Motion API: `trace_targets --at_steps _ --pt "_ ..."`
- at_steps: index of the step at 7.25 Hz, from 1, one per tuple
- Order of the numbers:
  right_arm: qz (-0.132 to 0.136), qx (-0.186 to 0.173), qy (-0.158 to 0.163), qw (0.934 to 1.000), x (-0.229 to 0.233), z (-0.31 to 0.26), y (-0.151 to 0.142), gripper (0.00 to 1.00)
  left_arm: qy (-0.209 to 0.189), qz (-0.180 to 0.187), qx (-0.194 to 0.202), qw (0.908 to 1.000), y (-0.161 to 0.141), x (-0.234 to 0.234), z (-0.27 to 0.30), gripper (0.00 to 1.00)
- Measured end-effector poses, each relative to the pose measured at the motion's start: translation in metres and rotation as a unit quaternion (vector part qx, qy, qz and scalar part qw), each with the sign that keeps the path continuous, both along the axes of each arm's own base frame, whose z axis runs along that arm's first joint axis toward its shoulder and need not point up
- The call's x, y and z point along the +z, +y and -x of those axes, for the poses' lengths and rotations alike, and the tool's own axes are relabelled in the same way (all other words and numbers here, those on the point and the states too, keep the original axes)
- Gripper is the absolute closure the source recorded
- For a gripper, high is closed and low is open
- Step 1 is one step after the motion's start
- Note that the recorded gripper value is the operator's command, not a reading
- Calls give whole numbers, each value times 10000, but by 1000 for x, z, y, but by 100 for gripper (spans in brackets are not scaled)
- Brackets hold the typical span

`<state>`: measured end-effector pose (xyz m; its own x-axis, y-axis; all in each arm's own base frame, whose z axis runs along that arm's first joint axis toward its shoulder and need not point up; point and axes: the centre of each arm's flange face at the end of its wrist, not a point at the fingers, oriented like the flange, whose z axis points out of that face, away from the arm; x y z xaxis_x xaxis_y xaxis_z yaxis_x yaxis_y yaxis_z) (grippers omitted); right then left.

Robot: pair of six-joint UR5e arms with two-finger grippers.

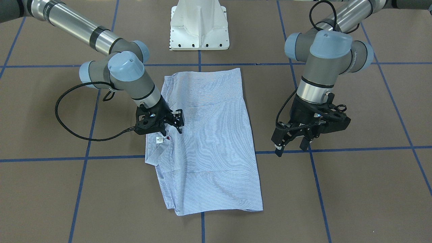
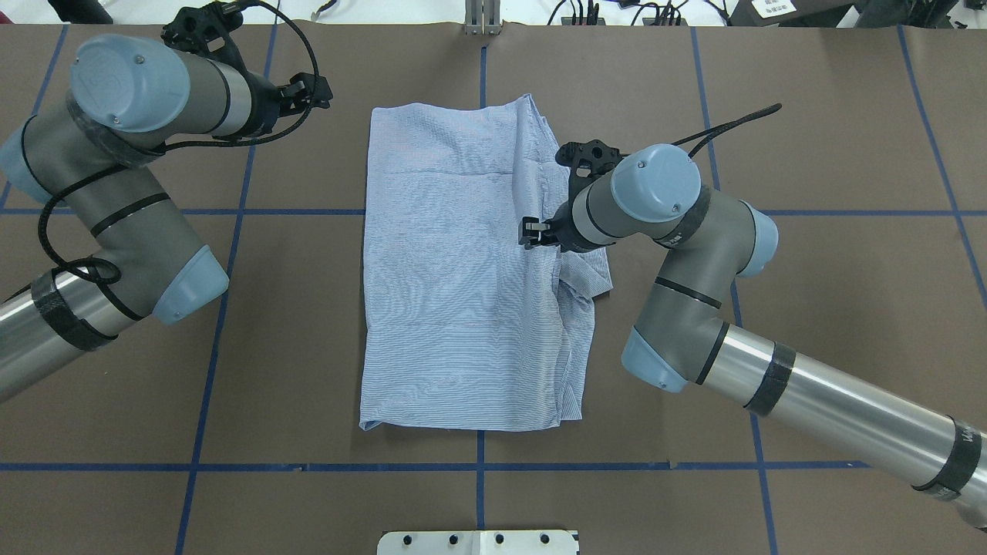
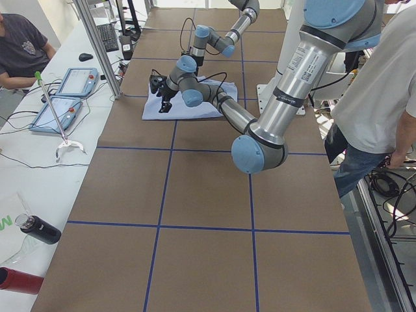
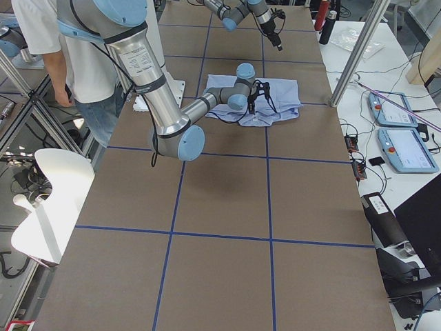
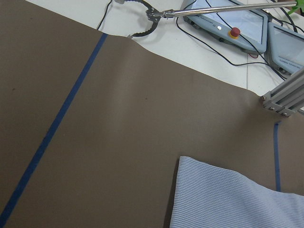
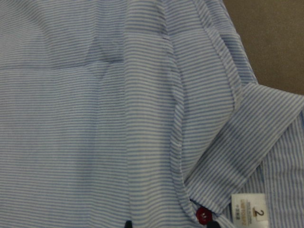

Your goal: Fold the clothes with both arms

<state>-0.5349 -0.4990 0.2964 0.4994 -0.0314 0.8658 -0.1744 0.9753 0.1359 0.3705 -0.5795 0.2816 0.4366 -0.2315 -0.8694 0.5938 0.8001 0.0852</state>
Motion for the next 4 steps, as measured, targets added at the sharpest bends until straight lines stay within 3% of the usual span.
trace_targets --at_steps 1,2,4 --pt "-23 2 -26 10000 -2 -1 0 75 -2 2 -1 10000 0 0 0 0" --pt "-48 10 -45 10000 -3 -2 -1 62 0 0 -5 10000 0 0 1 0" --pt "-143 87 -137 9998 -14 -13 -4 25 9 -11 -13 10000 0 -1 2 0"
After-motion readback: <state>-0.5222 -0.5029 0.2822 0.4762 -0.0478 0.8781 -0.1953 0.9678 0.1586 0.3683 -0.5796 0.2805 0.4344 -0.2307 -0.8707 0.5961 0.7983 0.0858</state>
